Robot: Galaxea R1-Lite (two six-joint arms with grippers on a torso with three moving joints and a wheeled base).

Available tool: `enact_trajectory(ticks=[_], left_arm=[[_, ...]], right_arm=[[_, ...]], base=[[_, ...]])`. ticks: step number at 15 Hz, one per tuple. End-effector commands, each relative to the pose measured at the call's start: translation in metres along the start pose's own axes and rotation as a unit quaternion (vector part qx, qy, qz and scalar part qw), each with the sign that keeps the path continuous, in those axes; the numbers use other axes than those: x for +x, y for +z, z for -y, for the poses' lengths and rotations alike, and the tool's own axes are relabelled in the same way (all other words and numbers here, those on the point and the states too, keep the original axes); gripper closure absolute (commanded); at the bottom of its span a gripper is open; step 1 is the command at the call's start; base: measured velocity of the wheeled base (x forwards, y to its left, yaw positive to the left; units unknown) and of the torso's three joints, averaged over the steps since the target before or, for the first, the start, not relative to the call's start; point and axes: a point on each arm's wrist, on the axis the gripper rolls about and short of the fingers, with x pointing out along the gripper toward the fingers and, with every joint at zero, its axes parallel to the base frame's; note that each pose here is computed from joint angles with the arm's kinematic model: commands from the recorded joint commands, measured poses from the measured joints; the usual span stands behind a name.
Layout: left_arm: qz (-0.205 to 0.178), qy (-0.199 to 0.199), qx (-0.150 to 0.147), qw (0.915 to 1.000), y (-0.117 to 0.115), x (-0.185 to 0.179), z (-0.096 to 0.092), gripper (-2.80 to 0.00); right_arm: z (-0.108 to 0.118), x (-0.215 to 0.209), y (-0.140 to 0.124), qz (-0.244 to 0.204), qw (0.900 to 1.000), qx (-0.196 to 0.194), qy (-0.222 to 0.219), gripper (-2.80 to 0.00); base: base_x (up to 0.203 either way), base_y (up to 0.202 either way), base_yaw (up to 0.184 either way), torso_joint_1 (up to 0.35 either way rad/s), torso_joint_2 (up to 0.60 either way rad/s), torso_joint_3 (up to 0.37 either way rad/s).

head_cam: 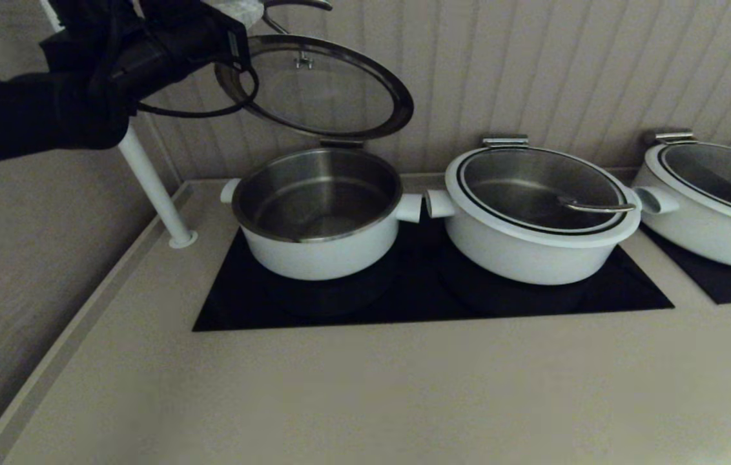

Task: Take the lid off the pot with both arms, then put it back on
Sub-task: Close the pot lid

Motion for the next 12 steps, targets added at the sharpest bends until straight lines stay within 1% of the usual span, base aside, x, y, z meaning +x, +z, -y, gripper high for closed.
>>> enact_trajectory(ticks=[1,8,12], left_arm=[[-0.004,-0.002,-0.001,1.0000,-0.0062,0.0020,0.0006,0.00],[-0.013,-0.003,-0.003,0.9999,-0.0094,0.0011,0.0011,0.00],[-0.026,-0.007,-0.002,0.9996,-0.0105,-0.0036,0.0031,0.00]], right_arm=[[0.0000,0.0000,0.0000,0.000,1.000,-0.001,0.000,0.00],[0.0000,0.0000,0.0000,0.000,1.000,-0.001,0.000,0.00],[0.0000,0.0000,0.0000,0.000,1.000,-0.001,0.000,0.00]], base=[[0.000,0.000,0.000,0.000,0.00,0.000],[0.000,0.000,0.000,0.000,0.00,0.000],[0.000,0.000,0.000,0.000,0.00,0.000]])
